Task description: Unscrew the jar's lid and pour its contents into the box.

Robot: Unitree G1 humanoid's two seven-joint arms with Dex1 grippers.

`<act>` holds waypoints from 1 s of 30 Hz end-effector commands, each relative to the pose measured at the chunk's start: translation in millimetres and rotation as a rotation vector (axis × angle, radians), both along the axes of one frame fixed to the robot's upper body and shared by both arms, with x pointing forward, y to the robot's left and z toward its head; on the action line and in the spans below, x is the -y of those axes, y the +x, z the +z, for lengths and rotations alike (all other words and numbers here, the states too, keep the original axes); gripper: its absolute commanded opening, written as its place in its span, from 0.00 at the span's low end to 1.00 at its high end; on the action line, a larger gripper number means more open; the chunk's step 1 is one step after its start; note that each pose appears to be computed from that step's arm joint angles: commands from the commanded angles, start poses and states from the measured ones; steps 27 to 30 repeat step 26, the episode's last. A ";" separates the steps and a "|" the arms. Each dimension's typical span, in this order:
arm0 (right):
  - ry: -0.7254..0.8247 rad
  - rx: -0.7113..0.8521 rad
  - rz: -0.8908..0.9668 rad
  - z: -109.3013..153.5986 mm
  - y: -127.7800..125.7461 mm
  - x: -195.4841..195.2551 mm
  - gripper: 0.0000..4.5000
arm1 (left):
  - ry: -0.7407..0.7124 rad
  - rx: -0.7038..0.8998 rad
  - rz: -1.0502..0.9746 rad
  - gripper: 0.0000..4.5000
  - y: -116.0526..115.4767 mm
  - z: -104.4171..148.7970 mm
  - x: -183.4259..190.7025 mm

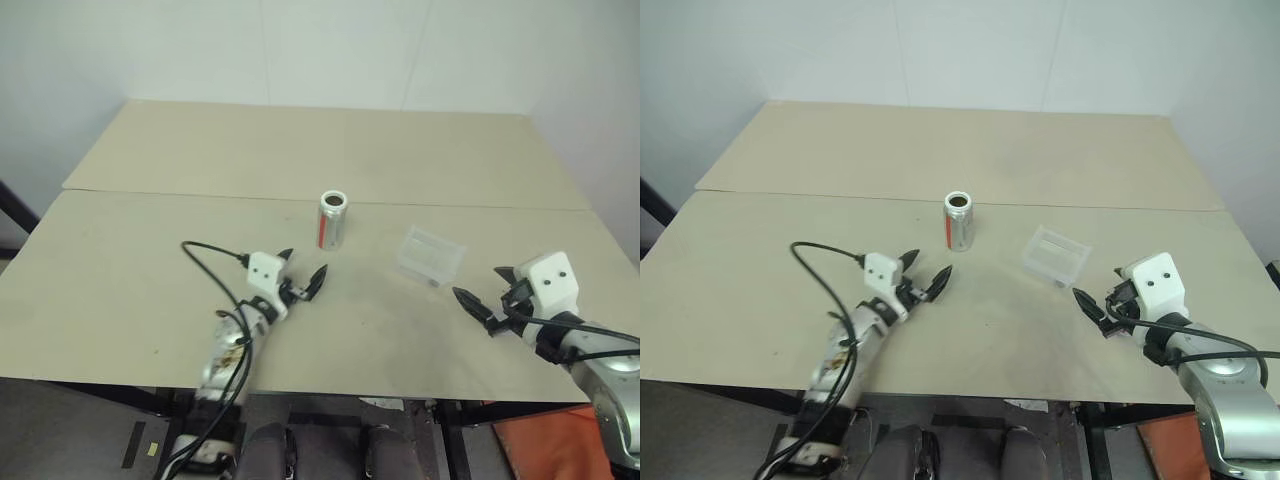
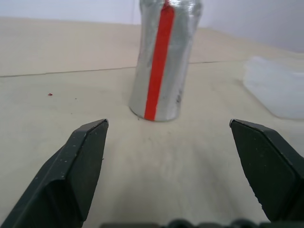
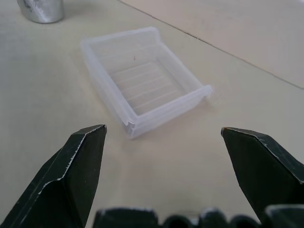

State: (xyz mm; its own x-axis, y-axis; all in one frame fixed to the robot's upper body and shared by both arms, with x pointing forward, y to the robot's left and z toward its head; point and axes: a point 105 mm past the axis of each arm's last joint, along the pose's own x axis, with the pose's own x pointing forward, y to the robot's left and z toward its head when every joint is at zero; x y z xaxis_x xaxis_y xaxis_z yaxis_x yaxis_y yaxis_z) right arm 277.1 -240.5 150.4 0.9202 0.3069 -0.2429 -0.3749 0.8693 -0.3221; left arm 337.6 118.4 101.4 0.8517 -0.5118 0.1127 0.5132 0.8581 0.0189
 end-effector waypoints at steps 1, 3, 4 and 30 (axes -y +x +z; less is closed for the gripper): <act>-0.009 0.100 0.129 30.4 -11.1 -0.9 1.00 | 0.016 0.112 -0.063 0.99 -23.1 36.2 -28.1; 0.004 0.108 0.236 40.8 -22.1 -0.9 1.00 | 0.040 0.123 -0.101 0.99 -38.2 46.1 -43.0; -0.016 0.108 0.306 45.1 -28.7 -1.3 1.00 | 0.035 0.122 -0.108 0.99 -45.9 52.6 -54.9; -0.195 -0.137 0.507 39.1 5.6 28.2 1.00 | 0.134 0.110 -0.115 0.99 -98.3 77.2 -75.3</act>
